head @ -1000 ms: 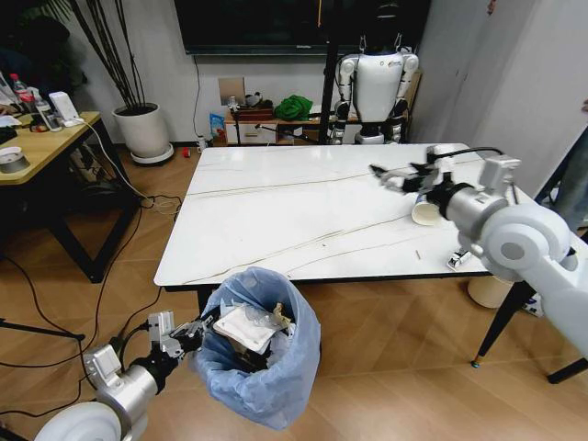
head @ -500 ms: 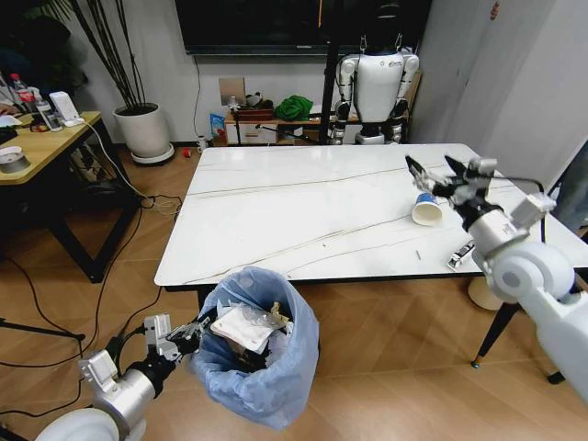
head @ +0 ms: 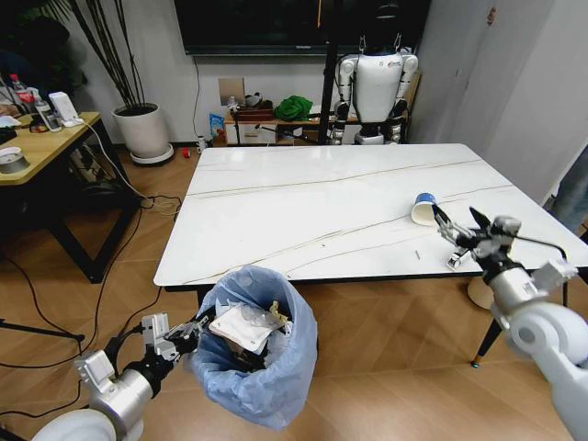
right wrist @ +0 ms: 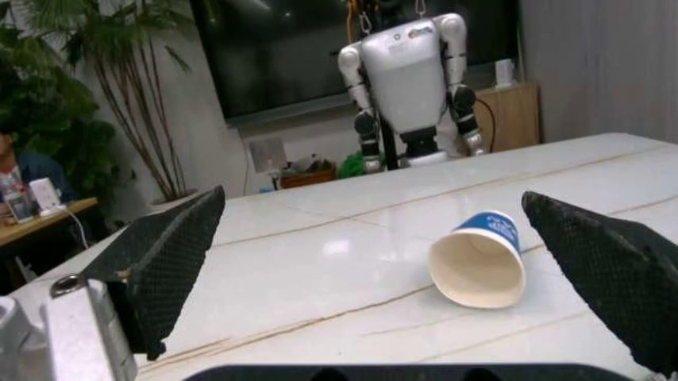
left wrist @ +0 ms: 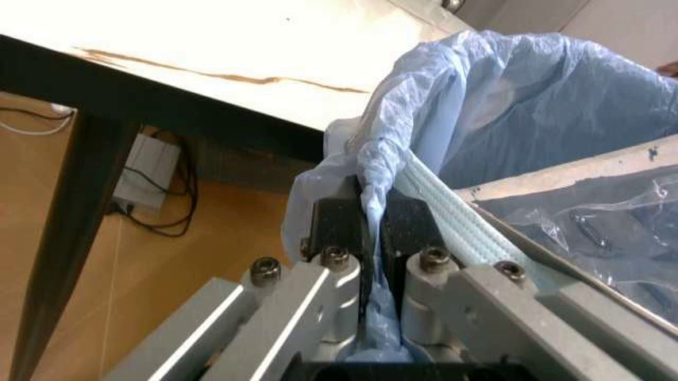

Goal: Pick up the trash bin and place the trash from the table into it.

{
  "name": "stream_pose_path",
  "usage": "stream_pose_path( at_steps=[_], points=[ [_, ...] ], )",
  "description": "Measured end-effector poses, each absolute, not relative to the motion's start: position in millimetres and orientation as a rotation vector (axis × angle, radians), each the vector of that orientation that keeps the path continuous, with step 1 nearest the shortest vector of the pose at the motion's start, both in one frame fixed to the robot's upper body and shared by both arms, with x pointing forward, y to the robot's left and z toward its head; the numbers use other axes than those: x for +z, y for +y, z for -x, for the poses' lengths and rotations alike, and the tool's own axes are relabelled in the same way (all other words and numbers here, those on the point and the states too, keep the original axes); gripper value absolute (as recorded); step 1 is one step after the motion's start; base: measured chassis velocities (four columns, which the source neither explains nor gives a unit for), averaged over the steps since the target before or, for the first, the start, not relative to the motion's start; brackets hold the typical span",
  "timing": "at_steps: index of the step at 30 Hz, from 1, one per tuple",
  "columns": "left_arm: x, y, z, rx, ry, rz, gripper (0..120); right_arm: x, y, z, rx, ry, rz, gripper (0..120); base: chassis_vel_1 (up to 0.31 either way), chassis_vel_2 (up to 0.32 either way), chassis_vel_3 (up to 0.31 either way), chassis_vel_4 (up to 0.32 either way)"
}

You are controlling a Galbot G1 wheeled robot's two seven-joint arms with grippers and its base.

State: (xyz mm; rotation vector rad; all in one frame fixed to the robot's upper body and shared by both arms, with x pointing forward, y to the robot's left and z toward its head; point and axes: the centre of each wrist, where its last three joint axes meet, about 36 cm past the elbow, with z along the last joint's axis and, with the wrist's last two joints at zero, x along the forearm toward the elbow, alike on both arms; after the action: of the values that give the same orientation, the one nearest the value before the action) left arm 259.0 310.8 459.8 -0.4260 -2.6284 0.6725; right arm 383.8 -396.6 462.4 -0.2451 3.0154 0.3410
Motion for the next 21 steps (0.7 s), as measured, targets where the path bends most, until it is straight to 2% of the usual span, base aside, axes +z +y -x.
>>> stream_pose_path(
  at_steps=[10, 21],
  points=[
    [461.7, 306.4, -252.8, 0.673, -2.63, 0.433, 0, 453.3, -400.9, -366.3, 0.369, 3.005, 0.201, 100, -0.032, -0.035, 0.046, 0.035],
    [459.6, 303.5, -250.6, 0.679, -2.629, 0.432, 0, 453.2, -400.9, -362.6, 0.364, 3.001, 0.206, 100, -0.195, -0.195, 0.192, 0.179]
  ],
)
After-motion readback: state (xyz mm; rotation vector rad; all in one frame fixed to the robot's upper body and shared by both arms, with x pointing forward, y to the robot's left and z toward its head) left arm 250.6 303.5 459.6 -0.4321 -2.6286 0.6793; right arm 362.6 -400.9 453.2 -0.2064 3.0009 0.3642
